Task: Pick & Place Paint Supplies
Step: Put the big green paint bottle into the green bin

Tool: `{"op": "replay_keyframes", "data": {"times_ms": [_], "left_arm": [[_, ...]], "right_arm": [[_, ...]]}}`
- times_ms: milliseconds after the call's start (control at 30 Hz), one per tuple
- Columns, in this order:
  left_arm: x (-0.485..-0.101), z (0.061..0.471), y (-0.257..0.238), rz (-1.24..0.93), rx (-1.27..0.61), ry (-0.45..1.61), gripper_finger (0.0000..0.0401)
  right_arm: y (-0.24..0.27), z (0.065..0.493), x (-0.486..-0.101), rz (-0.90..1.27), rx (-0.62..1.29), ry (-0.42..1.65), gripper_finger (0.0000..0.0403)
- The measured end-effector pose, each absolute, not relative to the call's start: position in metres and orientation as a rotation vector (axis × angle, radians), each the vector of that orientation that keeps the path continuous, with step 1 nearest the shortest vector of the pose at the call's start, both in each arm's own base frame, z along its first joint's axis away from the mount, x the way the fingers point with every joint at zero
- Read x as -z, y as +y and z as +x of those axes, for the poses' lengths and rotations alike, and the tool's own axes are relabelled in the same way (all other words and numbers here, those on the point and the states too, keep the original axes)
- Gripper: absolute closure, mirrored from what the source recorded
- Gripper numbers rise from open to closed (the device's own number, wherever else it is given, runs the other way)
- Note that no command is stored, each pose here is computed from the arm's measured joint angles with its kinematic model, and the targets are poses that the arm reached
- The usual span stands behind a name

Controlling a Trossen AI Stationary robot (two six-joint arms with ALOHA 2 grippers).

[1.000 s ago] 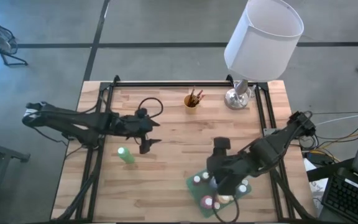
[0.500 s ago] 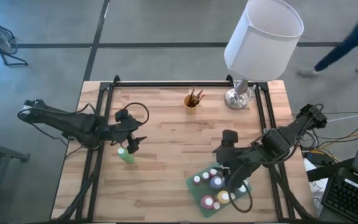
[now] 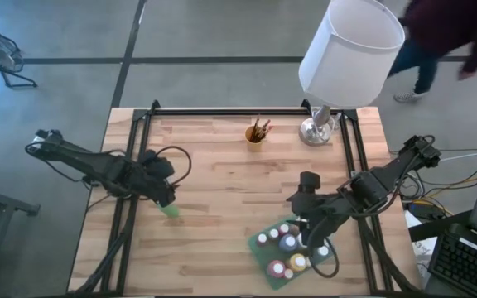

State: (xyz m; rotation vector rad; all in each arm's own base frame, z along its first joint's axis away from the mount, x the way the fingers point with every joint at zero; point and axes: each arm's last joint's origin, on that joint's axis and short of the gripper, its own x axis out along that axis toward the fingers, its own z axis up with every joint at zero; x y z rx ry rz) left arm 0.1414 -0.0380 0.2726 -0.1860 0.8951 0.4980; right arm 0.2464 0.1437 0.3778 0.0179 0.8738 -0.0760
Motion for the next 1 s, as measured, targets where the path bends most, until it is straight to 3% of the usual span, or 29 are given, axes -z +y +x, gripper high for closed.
{"op": "replay_keyframes", "data": {"times_ms": [500,1000], "left_arm": [[-0.265,0.124,-0.043,-0.286,-0.534,1.055,0.0072],[-0.235,0.119,-0.044,-0.386,-0.571,1.153,0.0071]], "right_arm": [[0.144,0.246,-0.378,0.018,0.073,0.873,0.0167],[0.144,0.246,-0.378,0.023,0.074,0.873,0.0126]]}}
